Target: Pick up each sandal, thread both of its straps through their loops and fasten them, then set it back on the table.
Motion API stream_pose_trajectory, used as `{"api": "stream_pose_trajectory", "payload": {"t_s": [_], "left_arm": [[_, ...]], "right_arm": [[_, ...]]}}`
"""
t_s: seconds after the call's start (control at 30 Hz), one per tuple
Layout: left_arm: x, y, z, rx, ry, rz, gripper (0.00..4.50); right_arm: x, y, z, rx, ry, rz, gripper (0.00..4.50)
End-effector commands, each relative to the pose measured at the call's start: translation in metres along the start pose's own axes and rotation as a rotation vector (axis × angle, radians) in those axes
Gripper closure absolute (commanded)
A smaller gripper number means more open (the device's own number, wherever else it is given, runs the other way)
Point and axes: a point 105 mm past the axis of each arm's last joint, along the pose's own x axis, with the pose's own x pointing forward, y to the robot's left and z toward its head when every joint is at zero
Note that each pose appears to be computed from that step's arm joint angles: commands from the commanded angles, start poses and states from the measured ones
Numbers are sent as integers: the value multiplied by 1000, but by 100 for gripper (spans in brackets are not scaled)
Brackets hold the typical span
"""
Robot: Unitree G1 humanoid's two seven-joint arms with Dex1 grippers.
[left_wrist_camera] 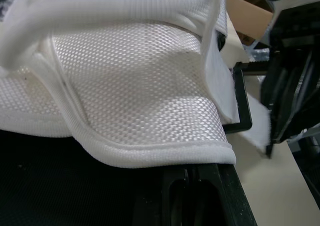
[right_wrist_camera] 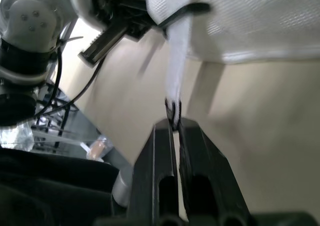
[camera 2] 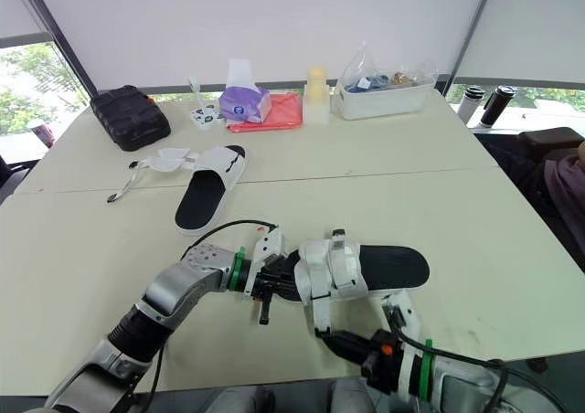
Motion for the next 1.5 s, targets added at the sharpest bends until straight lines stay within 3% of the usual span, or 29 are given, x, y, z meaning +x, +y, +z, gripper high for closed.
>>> {"api": "stream_pose_trajectory", "payload": {"t_s": [0.03,0.3,0.47,0.8,0.97,1.27,1.37,1.5], "left_arm": [[2,-4,-10,-23,30,-20,450],[3,-3,-10,-21,36,-26,450],[2,-2,-11,-20,39,-27,450],[5,-1,-11,-12,41,-28,450],[5,0,-10,-12,37,-16,450],[6,2,-10,-12,27,3,450],[6,2,-9,-15,22,9,450],[6,2,-9,-15,19,12,450]], "right_arm": [[-5,8,-12,-3,52,36,440],[-21,17,-38,-96,242,67,440],[-33,32,-33,-155,297,114,440],[-12,60,83,-87,-171,305,440],[-1,56,121,-14,-310,324,440],[19,12,137,99,-360,182,440],[23,3,131,69,-299,128,440],[19,1,138,53,-323,115,307]]}}
